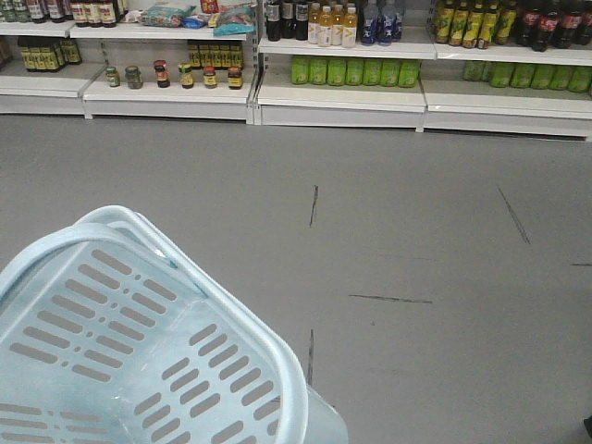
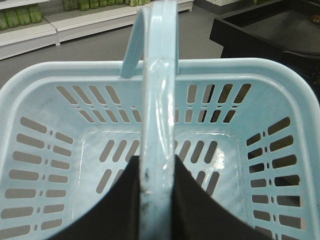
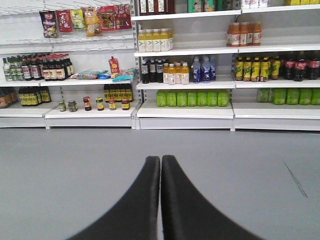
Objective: Pick three apples into basket with both arms
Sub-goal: 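Drive the base across the floor carrying the basket in the left gripper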
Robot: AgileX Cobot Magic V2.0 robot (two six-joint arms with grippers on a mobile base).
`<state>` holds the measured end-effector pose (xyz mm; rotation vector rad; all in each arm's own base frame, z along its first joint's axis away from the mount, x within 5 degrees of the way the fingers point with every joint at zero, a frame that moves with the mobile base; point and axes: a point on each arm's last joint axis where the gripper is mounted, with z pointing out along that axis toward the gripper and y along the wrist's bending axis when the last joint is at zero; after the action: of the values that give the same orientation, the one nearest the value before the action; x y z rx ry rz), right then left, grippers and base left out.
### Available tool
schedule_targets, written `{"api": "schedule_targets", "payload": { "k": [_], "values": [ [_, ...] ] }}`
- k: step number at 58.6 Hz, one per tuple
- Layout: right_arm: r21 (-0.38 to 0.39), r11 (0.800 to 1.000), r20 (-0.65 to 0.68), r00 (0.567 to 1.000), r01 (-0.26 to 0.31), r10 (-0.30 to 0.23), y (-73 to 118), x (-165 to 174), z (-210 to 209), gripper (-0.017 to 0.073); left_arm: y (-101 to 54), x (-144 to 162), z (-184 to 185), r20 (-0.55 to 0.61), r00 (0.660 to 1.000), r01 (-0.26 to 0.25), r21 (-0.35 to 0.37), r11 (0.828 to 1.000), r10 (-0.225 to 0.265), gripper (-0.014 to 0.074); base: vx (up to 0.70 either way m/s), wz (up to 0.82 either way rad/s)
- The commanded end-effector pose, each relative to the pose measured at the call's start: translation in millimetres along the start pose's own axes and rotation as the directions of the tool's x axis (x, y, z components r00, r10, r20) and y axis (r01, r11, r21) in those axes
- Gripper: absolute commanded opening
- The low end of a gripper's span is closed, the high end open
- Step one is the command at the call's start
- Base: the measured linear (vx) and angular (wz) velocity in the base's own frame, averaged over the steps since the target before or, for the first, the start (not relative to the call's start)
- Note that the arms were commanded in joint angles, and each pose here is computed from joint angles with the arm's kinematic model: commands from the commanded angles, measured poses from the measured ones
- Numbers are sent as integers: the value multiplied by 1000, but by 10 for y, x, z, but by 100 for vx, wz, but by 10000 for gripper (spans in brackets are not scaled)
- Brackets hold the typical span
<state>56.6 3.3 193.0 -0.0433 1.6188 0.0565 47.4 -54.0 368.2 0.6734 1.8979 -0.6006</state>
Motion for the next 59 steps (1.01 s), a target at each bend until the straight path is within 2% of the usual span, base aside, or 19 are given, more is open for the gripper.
{"api": "schedule_targets", "payload": {
  "k": [1,31,59],
  "values": [
    [0,1000,71,997,15,-15,2,-32,-5,-9,-11,-157,-47,120,993,22,2,1000,-22,-6,23,-14],
    [0,1000,71,997,15,-15,2,-32,-5,-9,-11,-157,-47,120,993,22,2,1000,-22,-6,21,-29],
    [0,1000,71,997,15,-15,2,-32,-5,-9,-11,-157,-47,120,993,22,2,1000,-22,-6,18,-57]
  ]
}}
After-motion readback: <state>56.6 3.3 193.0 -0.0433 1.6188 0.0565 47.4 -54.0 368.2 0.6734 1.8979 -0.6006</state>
